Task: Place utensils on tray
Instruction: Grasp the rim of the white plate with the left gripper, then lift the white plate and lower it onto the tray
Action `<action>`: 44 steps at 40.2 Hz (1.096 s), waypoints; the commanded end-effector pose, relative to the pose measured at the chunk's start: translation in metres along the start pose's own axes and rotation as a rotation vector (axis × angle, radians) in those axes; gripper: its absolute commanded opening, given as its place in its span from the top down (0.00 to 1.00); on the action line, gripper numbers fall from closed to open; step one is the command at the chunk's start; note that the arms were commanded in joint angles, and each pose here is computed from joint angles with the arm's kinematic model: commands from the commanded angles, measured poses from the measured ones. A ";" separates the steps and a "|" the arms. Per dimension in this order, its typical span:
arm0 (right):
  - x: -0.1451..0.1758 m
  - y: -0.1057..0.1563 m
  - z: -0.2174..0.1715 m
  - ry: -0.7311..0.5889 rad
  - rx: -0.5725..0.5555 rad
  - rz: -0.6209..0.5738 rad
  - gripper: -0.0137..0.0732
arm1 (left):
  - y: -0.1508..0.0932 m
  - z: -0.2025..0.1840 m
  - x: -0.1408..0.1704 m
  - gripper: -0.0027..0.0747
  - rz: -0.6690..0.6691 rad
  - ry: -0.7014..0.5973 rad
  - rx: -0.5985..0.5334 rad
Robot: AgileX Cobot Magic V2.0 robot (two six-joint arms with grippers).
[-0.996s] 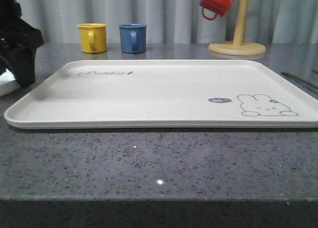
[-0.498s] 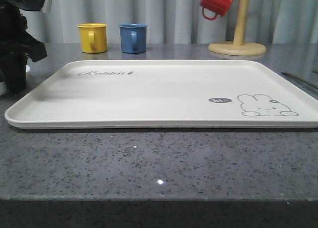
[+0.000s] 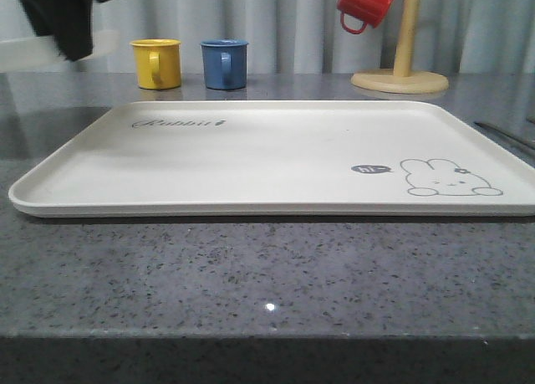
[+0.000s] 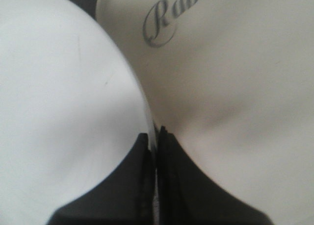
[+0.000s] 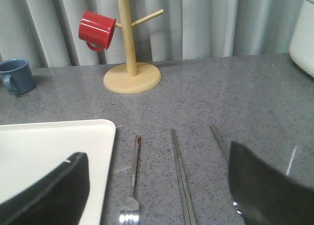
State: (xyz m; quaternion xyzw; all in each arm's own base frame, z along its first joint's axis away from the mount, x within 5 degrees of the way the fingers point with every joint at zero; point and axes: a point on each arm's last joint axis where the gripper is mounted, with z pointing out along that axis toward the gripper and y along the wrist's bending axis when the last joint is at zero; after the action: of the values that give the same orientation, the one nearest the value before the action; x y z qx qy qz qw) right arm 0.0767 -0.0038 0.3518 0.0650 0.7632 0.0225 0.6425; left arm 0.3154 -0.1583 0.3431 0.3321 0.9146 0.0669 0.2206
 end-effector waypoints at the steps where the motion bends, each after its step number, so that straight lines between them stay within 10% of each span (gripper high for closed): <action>1: -0.018 0.001 -0.002 -0.103 -0.004 -0.011 0.15 | -0.017 -0.046 -0.014 0.99 0.028 -0.144 -0.007; 21: -0.018 0.001 -0.002 -0.103 -0.004 -0.011 0.15 | -0.133 -0.036 -0.029 0.99 0.222 -0.118 0.215; 44: -0.018 0.001 -0.002 -0.103 -0.004 -0.011 0.15 | -0.140 0.011 -0.036 0.89 0.222 -0.007 0.206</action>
State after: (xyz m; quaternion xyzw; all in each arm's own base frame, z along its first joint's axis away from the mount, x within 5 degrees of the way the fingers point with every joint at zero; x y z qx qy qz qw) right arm 0.0767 -0.0038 0.3518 0.0650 0.7632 0.0225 0.6425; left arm 0.2659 -0.2927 0.2830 0.4627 0.8756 0.0114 0.1385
